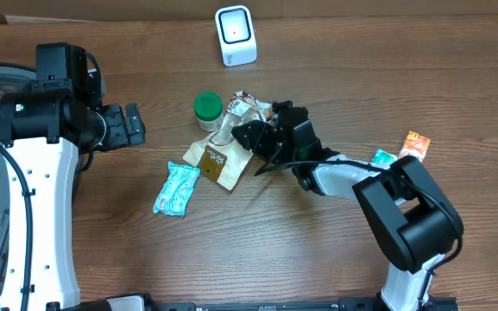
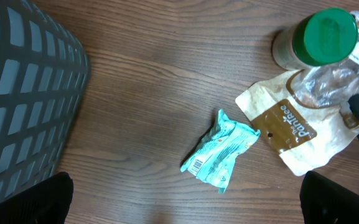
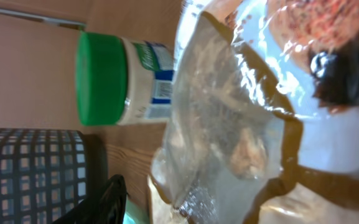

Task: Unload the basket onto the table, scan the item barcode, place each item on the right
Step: 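Lift the snack bag and turn it upright with the right gripper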

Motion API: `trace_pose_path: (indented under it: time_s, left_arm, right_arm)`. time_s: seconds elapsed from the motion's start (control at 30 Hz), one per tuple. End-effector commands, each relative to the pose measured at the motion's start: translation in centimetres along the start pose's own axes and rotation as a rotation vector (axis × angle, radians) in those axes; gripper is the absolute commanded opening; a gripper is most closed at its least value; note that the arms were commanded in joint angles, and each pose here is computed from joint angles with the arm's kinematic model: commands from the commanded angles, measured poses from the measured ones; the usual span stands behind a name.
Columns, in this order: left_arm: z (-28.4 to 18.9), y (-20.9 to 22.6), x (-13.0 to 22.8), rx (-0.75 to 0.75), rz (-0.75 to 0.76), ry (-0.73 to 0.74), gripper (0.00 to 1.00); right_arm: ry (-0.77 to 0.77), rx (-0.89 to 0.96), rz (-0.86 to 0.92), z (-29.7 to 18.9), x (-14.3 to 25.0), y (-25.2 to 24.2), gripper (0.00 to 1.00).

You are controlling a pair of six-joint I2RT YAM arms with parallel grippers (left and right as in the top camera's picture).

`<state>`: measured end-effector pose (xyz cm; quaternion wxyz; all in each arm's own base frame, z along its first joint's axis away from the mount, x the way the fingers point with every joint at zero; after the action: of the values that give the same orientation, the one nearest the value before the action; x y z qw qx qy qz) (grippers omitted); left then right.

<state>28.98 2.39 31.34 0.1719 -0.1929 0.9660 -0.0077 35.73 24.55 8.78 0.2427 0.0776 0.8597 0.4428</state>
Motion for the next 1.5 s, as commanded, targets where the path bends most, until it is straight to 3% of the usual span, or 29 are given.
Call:
trace_pose_path:
  time_s: [0.0, 0.23, 0.33, 0.37, 0.6, 0.87, 1.07, 1.2, 1.3, 1.47]
  left_arm:
    - [-0.1, 0.0, -0.2, 0.009, 0.004, -0.004, 1.00]
    - [-0.1, 0.0, -0.2, 0.009, 0.004, -0.004, 1.00]
    - [-0.1, 0.0, -0.2, 0.009, 0.004, -0.004, 1.00]
    - [-0.1, 0.0, -0.2, 0.009, 0.004, -0.004, 1.00]
    - [-0.1, 0.0, -0.2, 0.009, 0.004, -0.004, 1.00]
    - [-0.1, 0.0, -0.2, 0.009, 0.004, -0.004, 1.00]
    - [-0.1, 0.0, -0.2, 0.009, 0.004, -0.004, 0.99]
    - [-0.1, 0.0, -0.2, 0.009, 0.004, -0.004, 0.99]
    - [-0.1, 0.0, -0.2, 0.009, 0.004, -0.004, 1.00]
    - [-0.1, 0.0, -0.2, 0.009, 0.004, -0.004, 1.00]
  right_arm:
    - [-0.007, 0.029, 0.003, 1.8, 1.1, -0.8, 0.54]
    - [-0.010, -0.008, -0.003, 3.5, 2.1, -1.5, 0.57]
    - [0.031, -0.035, -0.003, 3.5, 2.5, -1.3, 0.25]
    - [0.049, -0.051, -0.004, 3.4, 2.7, -1.1, 0.19]
    - [0.133, -0.120, 0.000, 2.6, 2.6, -0.3, 0.04]
    - [0.190, -0.126, -0.171, -2.2, 0.7, 2.7, 0.04]
    - [0.225, -0.125, -0.469, -9.0, -0.8, 5.8, 0.04]
    - [0.229, -0.117, -0.566, -12.4, -1.2, 6.7, 0.04]
    - [0.231, -0.193, -0.588, -15.3, -1.3, 7.9, 0.04]
    - [0.189, -0.463, -0.790, -19.6, -0.8, 11.8, 0.04]
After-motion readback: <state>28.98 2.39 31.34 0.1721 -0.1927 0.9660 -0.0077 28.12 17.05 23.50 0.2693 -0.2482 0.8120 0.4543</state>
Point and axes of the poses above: each gripper's point midway between its finger pads, its own z axis out along the fingers, its own y axis along the line the jaws close on, x = y × z, the point moved 8 cm from there along -z, back along the fingers, and after that the axes turned 8 degrees about -z, right-handed, at the moved point
